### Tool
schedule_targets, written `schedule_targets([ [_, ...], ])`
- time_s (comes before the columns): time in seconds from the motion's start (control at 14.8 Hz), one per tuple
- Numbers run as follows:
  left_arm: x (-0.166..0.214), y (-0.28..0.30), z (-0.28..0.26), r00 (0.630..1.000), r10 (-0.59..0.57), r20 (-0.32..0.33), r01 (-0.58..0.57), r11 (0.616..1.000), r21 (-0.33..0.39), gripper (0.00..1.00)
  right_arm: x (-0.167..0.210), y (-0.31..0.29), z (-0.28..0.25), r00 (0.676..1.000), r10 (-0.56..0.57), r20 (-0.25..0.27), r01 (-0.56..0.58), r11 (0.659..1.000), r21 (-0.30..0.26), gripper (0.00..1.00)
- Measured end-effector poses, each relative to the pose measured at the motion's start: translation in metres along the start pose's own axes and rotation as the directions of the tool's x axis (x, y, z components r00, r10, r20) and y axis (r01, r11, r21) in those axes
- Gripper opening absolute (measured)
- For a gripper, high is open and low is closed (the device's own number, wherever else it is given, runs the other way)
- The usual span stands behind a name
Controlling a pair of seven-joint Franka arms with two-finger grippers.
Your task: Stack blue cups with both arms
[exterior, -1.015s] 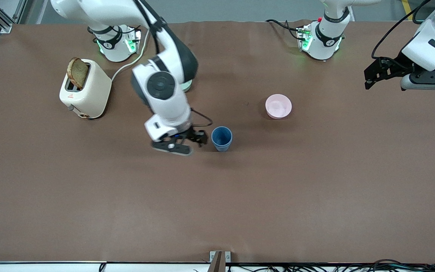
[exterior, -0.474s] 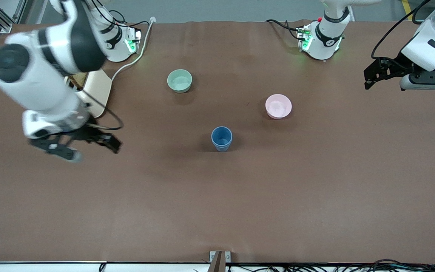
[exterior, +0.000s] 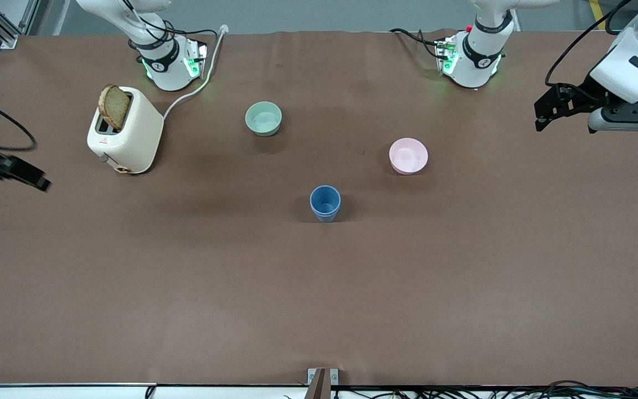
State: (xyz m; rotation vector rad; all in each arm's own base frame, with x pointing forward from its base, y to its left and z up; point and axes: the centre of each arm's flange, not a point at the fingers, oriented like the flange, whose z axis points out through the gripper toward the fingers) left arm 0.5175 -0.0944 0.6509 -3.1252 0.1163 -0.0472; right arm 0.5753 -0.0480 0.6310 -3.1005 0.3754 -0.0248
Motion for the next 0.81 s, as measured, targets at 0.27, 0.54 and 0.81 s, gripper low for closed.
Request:
schedule_targets([
  [0.27, 0.002, -0.001, -0.004, 1.000, -0.002, -0.010, 0.002, 1.000, -0.002, 1.00, -0.032, 0.058, -0.031, 0.996, -0.050, 0.068, 0.050, 0.999, 0.002, 1.00],
  [0.54, 0.002, -0.003, -0.006, 1.000, -0.006, -0.016, 0.006, 1.000, -0.002, 1.00, -0.034, 0.056, -0.036, 0.996, -0.067, 0.061, 0.067, 0.998, 0.004, 1.00],
  [0.81, 0.002, -0.005, -0.006, 1.000, -0.009, -0.015, 0.009, 1.000, -0.002, 1.00, -0.032, 0.041, -0.036, 0.995, -0.095, 0.040, 0.096, 0.995, -0.005, 1.00],
])
